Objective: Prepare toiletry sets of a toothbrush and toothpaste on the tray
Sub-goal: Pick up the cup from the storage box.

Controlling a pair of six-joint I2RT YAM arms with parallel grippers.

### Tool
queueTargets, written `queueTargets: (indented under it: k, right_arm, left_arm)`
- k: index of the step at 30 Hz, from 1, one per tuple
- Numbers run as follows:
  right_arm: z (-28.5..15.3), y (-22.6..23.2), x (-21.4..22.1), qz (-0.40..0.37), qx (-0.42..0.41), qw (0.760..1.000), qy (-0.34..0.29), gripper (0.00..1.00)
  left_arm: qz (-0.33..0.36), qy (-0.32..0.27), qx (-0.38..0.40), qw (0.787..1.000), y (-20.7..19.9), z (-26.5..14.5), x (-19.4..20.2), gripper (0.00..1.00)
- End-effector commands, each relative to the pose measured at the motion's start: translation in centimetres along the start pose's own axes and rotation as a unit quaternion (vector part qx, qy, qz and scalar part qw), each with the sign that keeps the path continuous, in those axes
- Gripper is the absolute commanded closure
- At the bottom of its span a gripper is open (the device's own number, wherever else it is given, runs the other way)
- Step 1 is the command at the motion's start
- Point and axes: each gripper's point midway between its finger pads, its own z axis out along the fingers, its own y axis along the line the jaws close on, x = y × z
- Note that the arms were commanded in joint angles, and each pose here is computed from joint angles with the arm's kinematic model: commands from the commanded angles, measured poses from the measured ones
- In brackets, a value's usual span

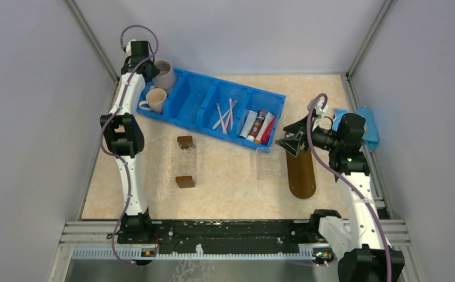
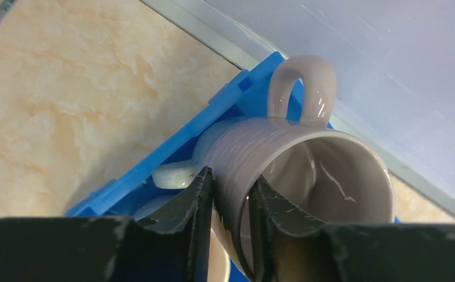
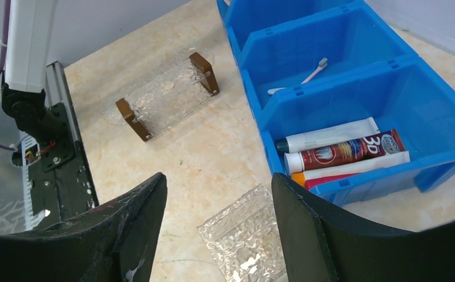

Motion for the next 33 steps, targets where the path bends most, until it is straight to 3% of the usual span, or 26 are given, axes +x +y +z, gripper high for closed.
queueTargets:
  k: [1,6,11,21,27,30,33]
  right_arm:
    - [0.1,0.3,-1.5,-0.031,-0.005,0.999,-0.011,0.34]
    - [0.1,0.3,-1.5,-0.03,-0.005,0.999,-0.01,0.34]
    - [0.1,0.3,-1.5,-0.032,-0.005,0.999,-0.01,0.34]
    - [0.1,0.5,-1.5,-0.039,-0.005,0.999,-0.012,0.34]
    - [0.1,0.7,-1.5,-0.046,-0.007,0.999,-0.015,0.34]
    - [0.0,0.9,-1.6,-0.053,-0.009,0.998,-0.018,0.34]
    - [0.0,1.2,-1.6,-0.062,-0.015,0.998,-0.02,0.34]
  left_arm:
    - [0.0,-0.005,0.017,1.0,-0.6,-0.1,-0.9,0.73]
    - [-0.002,-0.016,0.027,1.0,-1.0,-1.1,-2.2,0.89]
    - [-0.005,-0.036,0.051,0.998,-2.1,-3.3,-4.3,1.0]
    - [0.014,-0.103,0.113,0.988,-3.8,-9.7,-9.1,1.0]
    - [0.036,-0.124,0.131,0.983,-3.2,-13.7,-9.5,1.0]
    - [0.051,-0.129,0.179,0.974,-3.8,-16.9,-8.9,1.0]
    - [0.08,-0.145,0.259,0.952,-5.0,-20.9,-7.0,1.0]
